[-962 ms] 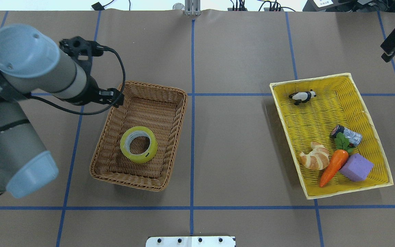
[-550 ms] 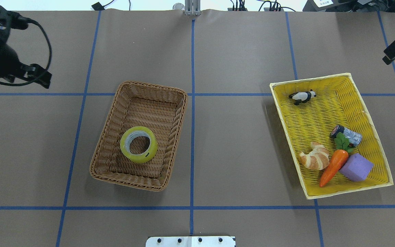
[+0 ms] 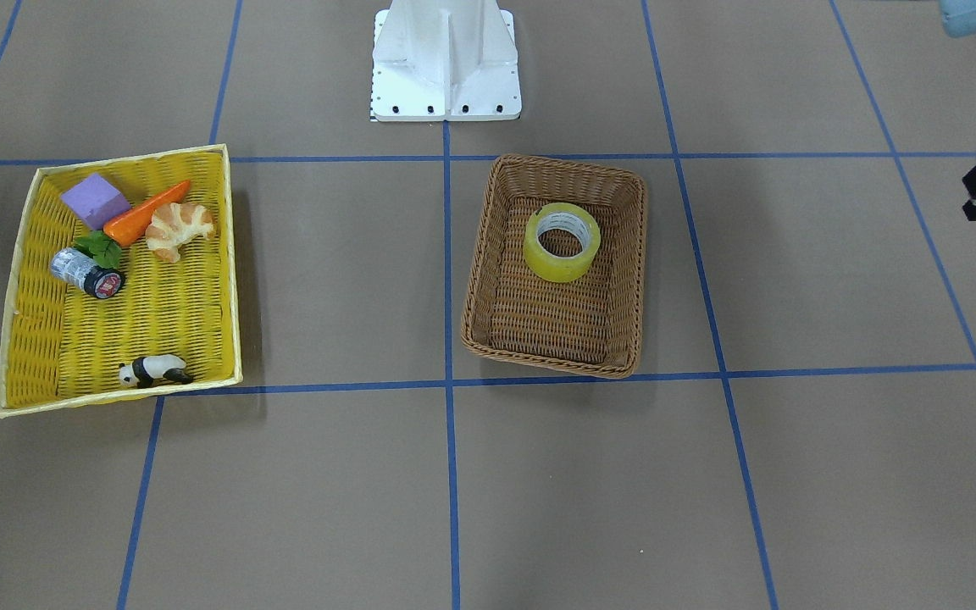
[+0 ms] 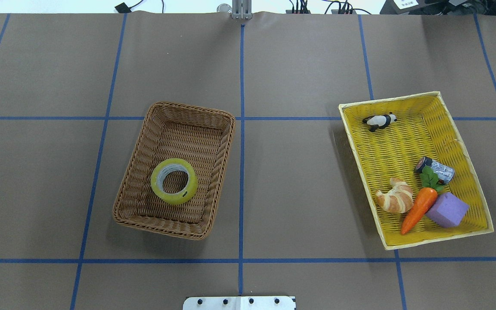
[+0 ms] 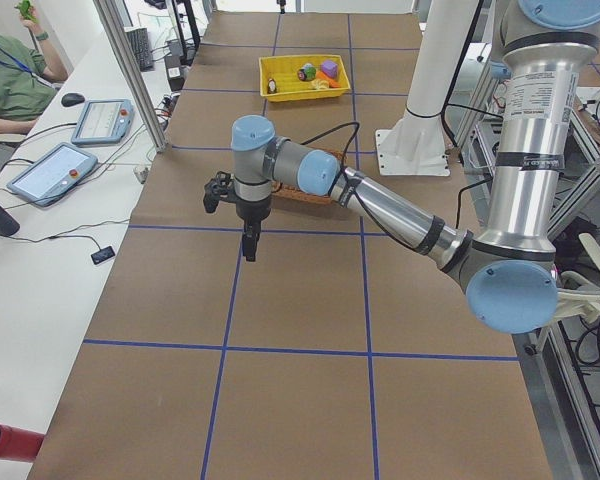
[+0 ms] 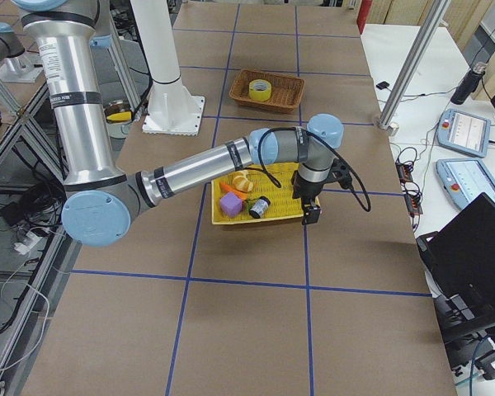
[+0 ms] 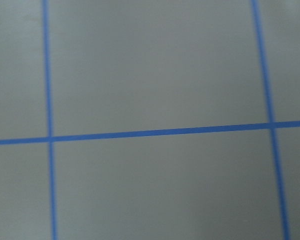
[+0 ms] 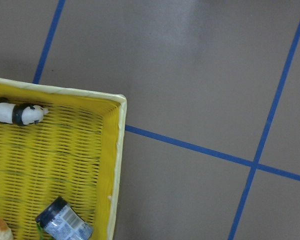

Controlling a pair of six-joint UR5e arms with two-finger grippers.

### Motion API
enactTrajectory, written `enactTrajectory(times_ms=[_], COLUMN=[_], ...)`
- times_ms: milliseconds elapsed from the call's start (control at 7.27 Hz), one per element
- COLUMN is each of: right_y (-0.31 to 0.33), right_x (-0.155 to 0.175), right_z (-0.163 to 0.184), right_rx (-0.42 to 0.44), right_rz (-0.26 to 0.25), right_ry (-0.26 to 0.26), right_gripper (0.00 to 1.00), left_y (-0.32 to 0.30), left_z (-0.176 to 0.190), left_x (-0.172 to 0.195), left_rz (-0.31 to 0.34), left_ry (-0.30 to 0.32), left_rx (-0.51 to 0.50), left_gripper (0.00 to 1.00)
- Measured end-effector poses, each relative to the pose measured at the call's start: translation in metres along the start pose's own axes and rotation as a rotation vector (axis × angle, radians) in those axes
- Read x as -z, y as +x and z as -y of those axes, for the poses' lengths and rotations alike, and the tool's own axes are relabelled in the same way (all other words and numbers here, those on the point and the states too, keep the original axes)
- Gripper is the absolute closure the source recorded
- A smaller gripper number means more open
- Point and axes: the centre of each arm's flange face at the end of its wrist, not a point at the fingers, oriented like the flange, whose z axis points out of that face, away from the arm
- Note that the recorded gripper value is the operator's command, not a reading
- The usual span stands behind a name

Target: Move tape to another basket

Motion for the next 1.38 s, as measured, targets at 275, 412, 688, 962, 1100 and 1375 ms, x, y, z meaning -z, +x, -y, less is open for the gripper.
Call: enactTrajectory(times_ms=[275, 412, 688, 962, 1100, 1375], right_y=[0.031, 0.038, 0.051, 0.064, 0.068, 0.072], right_x=[-0.021, -0.027, -0.034, -0.029, -0.027, -0.027], right_z=[-0.034, -0.044, -0.061, -0.07, -0.074, -0.078], right_rx=[-0.029, -0.043, -0.068, -0.095, -0.107, -0.121], right_rz=[0.004, 0.006, 0.006, 0.004, 0.004, 0.006], right_ry=[-0.013, -0.023, -0.035, -0.023, -0.02, -0.02], right_gripper=[0.0, 0.0, 0.0, 0.0, 0.0, 0.0], left_y=[-0.076, -0.102, -0.129, -0.143, -0.147, -0.155], left_z=[-0.005, -0.014, -0.027, -0.035, -0.037, -0.04], left_x=[-0.011, -0.016, -0.031, -0.046, -0.051, -0.059], left_rz=[-0.06, -0.095, -0.115, -0.117, -0.118, -0.117], left_ry=[-0.037, -0.048, -0.075, -0.106, -0.117, -0.134], left_rx=[-0.034, -0.037, -0.012, 0.014, 0.025, 0.048], left_gripper=[0.02, 0.02, 0.02, 0.02, 0.02, 0.02])
